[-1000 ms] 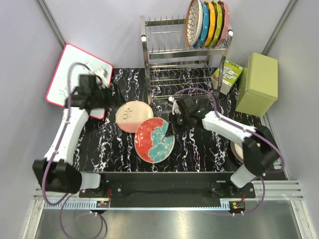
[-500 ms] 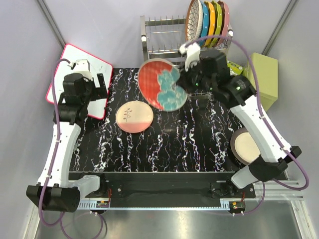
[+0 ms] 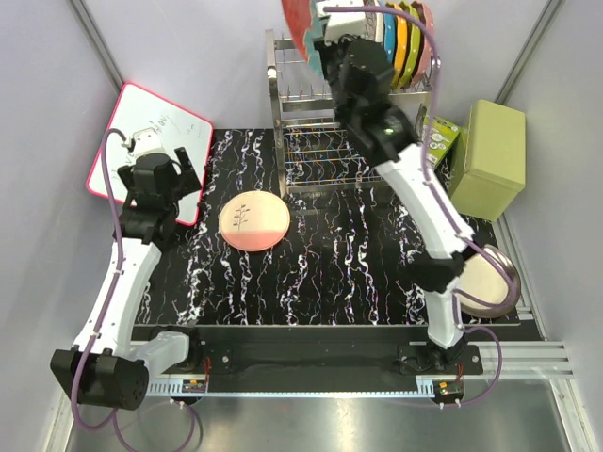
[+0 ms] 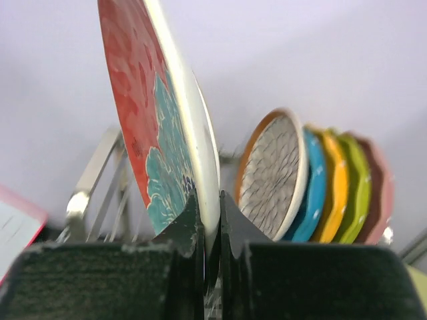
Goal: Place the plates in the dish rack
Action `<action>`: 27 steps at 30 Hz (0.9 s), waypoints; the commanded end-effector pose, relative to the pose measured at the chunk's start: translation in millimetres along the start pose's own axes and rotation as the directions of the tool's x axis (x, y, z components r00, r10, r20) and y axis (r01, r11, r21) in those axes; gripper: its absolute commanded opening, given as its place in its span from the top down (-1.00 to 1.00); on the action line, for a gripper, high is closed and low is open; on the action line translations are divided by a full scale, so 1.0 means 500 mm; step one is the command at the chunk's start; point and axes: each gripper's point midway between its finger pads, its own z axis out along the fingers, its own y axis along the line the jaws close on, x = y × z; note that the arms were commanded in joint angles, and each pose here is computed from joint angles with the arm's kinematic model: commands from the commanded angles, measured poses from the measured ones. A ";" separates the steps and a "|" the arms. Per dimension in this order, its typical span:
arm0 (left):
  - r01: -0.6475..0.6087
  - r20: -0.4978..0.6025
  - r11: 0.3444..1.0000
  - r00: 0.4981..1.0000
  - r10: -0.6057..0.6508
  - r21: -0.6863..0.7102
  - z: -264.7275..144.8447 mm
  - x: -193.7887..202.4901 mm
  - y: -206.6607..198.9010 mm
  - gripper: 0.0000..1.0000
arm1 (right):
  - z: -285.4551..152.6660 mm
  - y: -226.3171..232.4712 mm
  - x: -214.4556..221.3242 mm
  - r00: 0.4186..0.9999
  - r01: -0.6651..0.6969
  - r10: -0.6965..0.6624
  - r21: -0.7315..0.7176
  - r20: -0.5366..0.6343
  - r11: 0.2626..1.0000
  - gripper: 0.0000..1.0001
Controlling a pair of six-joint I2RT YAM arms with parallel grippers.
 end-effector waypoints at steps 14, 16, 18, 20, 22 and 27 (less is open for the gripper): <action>0.120 0.081 0.980 0.991 -0.108 -0.160 -0.001 0.051 0.043 -0.98 | -0.056 -0.243 -0.193 0.885 -0.340 0.087 0.507 0.458 0.792 1.00; 0.122 0.080 0.981 0.991 -0.111 -0.149 -0.002 0.054 0.039 -0.98 | -0.041 -0.244 -0.172 0.914 -0.290 0.074 0.516 0.399 0.806 1.00; 0.125 0.070 0.982 0.991 -0.116 -0.141 0.001 0.063 0.036 -0.98 | -0.026 -0.252 -0.152 0.932 -0.266 0.082 0.512 0.353 0.817 1.00; 0.132 0.066 0.982 0.990 -0.124 -0.133 0.002 0.065 0.032 -0.98 | -0.012 -0.249 -0.134 0.944 -0.246 0.089 0.497 0.318 0.832 1.00; 0.132 0.060 0.982 0.990 -0.125 -0.134 0.005 0.069 0.031 -0.98 | -0.004 -0.242 -0.135 0.945 -0.234 0.089 0.464 0.315 0.854 1.00; 0.147 0.039 0.983 0.989 -0.143 -0.110 0.013 0.086 0.018 -0.98 | 0.013 -0.232 -0.113 0.952 -0.226 0.095 0.460 0.290 0.859 1.00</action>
